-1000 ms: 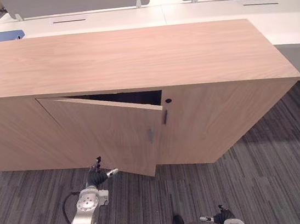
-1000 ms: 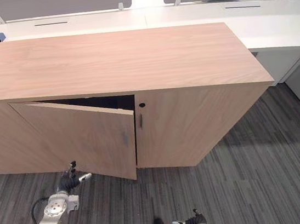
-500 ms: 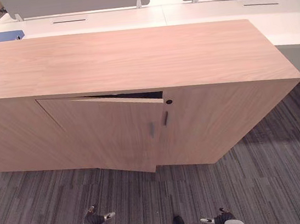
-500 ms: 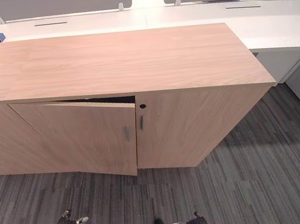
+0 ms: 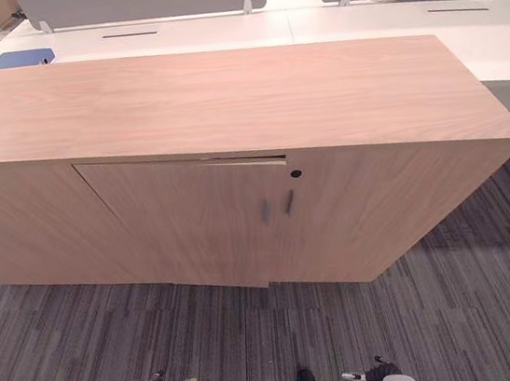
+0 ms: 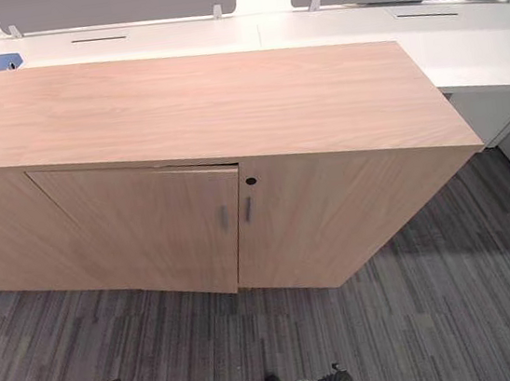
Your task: Walk over to the cabinet, pick up the folder, carry it to the office cabinet, place the folder inside the office cabinet, then close the office cabinet door
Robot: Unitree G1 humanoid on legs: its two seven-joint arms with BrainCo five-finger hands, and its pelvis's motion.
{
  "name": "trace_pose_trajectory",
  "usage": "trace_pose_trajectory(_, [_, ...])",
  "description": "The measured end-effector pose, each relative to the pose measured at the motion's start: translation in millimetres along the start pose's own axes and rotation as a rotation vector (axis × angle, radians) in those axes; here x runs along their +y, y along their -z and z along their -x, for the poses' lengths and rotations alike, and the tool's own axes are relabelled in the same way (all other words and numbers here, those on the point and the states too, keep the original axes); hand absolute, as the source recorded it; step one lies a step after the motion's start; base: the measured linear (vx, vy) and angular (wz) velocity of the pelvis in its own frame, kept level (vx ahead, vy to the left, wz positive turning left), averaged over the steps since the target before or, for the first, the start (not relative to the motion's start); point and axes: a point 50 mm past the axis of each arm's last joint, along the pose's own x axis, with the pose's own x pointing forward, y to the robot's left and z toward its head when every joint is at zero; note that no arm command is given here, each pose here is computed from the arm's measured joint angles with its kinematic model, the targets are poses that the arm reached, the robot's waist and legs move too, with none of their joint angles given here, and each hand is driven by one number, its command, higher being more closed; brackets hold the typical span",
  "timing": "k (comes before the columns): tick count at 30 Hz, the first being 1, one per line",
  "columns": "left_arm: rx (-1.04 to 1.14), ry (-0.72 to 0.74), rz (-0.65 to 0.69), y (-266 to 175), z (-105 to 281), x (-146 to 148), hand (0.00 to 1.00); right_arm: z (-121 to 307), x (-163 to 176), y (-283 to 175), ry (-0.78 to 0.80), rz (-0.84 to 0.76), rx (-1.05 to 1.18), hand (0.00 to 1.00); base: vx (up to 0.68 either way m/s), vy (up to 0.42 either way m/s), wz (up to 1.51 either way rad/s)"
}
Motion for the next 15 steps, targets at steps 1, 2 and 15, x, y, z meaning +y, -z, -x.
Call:
trace_pose_trajectory(1, [0.003, 0.000, 0.000, 0.6, 0.0, 0.1, 0.00, -0.2, 0.0, 0.0, 0.000, 0.001, 0.002, 0.00, 0.00, 0.000, 0.00])
trace_pose_trajectory(2, [0.004, -0.001, 0.000, 0.8, 0.0, 0.1, 0.00, -0.3, -0.2, 0.3, 0.000, 0.002, 0.005, 0.00, 0.00, 0.000, 0.00])
trace_pose_trajectory(15, [0.015, -0.003, -0.002, 2.3, 0.1, 0.5, 0.00, -0.8, 0.0, -1.2, -0.002, 0.003, 0.004, 0.00, 0.00, 0.000, 0.00])
